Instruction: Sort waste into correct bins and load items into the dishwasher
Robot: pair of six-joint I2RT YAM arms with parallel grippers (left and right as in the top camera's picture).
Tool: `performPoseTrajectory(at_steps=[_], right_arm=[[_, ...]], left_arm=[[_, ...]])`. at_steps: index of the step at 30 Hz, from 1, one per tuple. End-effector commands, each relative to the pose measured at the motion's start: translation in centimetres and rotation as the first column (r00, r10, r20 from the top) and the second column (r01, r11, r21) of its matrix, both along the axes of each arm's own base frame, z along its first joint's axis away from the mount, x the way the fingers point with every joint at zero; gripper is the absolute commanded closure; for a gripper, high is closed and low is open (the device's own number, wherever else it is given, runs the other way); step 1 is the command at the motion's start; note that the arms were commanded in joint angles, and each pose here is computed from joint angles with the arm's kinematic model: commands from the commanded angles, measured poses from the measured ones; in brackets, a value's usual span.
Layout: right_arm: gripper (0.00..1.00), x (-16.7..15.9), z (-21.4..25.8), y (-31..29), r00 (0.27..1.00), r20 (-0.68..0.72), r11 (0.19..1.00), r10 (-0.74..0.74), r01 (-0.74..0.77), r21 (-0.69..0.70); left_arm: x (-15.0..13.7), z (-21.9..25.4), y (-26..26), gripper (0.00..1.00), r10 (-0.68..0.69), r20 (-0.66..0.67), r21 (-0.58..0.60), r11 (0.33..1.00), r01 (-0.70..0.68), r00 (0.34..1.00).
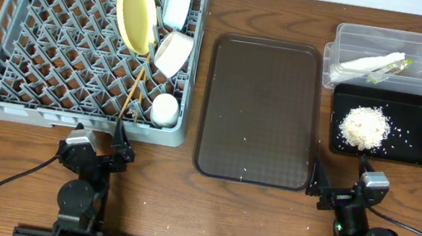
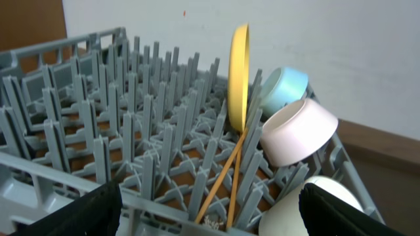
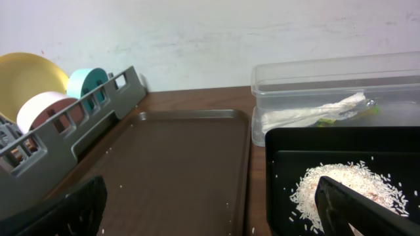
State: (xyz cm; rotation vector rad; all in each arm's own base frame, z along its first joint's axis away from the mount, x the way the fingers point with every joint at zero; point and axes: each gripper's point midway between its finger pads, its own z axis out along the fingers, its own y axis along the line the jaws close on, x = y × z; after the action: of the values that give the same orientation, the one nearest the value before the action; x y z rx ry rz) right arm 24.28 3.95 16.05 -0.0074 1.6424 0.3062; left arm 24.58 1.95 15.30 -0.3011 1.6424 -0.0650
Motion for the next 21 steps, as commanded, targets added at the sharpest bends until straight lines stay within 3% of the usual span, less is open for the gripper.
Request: performPoseTrajectory(at_steps=[1,5,21], right_arm=[[0.01,0.0,0.0,0.0,1.0,0.001,1.0,0.002,-0.002,0.007],[0.01,0.0,0.0,0.0,1.0,0.001,1.0,0.003,-0.003,0.008],[0.01,0.0,0.0,0.0,1.0,0.001,1.0,0.003,-0.003,0.008]], left_arm=[[-0.2,0.1,0.2,0.12,0.01,0.015,0.012,1.0,-0.01,1.0],[-0.4,-1.4,0.2,0.12,0.007,-0.05,0.024,1.0,-0.006,0.999],[-0.3,-1.3,0.2,0.12,0.005,-0.044,0.023,1.0,-0.004,0.999]])
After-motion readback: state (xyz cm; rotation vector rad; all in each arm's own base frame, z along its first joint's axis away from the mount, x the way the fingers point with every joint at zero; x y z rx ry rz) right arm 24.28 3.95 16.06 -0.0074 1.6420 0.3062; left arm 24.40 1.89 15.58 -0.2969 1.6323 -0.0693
